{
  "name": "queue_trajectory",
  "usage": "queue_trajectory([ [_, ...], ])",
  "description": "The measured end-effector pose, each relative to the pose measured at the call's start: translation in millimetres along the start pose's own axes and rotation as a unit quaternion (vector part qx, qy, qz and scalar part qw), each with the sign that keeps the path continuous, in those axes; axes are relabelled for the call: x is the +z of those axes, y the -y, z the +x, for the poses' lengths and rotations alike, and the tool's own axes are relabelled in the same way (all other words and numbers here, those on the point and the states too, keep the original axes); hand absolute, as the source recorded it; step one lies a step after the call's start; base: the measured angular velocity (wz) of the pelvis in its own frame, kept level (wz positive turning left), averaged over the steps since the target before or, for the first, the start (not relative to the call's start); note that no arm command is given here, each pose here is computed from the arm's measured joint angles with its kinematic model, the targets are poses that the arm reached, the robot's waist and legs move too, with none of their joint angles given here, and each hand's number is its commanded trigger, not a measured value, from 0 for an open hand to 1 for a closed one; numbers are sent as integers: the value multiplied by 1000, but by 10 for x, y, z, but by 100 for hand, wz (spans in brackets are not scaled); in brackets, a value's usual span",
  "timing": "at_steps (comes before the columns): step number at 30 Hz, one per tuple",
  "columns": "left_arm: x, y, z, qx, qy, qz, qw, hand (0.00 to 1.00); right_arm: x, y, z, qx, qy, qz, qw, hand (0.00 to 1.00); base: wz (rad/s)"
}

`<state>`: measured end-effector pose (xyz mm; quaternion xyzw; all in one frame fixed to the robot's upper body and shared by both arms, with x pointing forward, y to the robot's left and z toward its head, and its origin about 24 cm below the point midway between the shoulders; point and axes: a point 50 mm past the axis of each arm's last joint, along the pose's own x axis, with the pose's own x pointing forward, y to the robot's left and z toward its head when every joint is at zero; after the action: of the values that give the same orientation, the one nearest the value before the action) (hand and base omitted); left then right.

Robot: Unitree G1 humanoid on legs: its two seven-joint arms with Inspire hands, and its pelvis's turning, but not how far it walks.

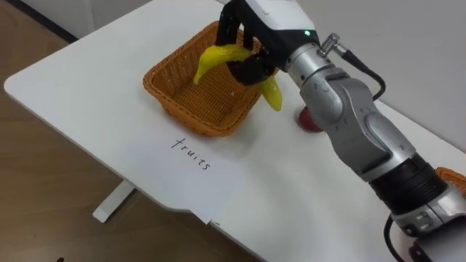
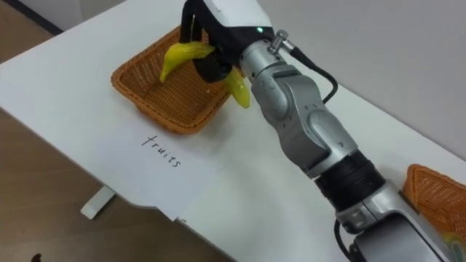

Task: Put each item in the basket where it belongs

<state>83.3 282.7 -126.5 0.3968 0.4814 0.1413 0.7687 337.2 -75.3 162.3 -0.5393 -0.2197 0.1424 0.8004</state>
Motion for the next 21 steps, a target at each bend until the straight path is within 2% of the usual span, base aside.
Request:
queue_trajectory([
  [4, 15, 8, -2, -4, 6, 7, 1000, 0, 59, -54, 6, 7, 11, -20, 1000, 100, 0],
  [6, 28, -2, 2, -2, 9, 7, 1000, 0, 88, -66, 14, 7, 14, -16, 1000, 64, 0],
  [7, 38, -6, 4, -1, 11, 6, 1000, 0, 96, -69, 16, 7, 15, -15, 1000, 53, 0],
  [8, 41, -8, 4, 0, 11, 6, 1000, 0, 99, -69, 17, 7, 15, -15, 1000, 20, 0],
  [9, 41, -9, 4, 0, 12, 6, 1000, 0, 100, -68, 18, 6, 15, -15, 1000, 1, 0],
  [21, 57, -18, 5, 5, 15, 7, 1000, 0, 101, -63, 19, 4, 15, -31, 999, 0, 0],
])
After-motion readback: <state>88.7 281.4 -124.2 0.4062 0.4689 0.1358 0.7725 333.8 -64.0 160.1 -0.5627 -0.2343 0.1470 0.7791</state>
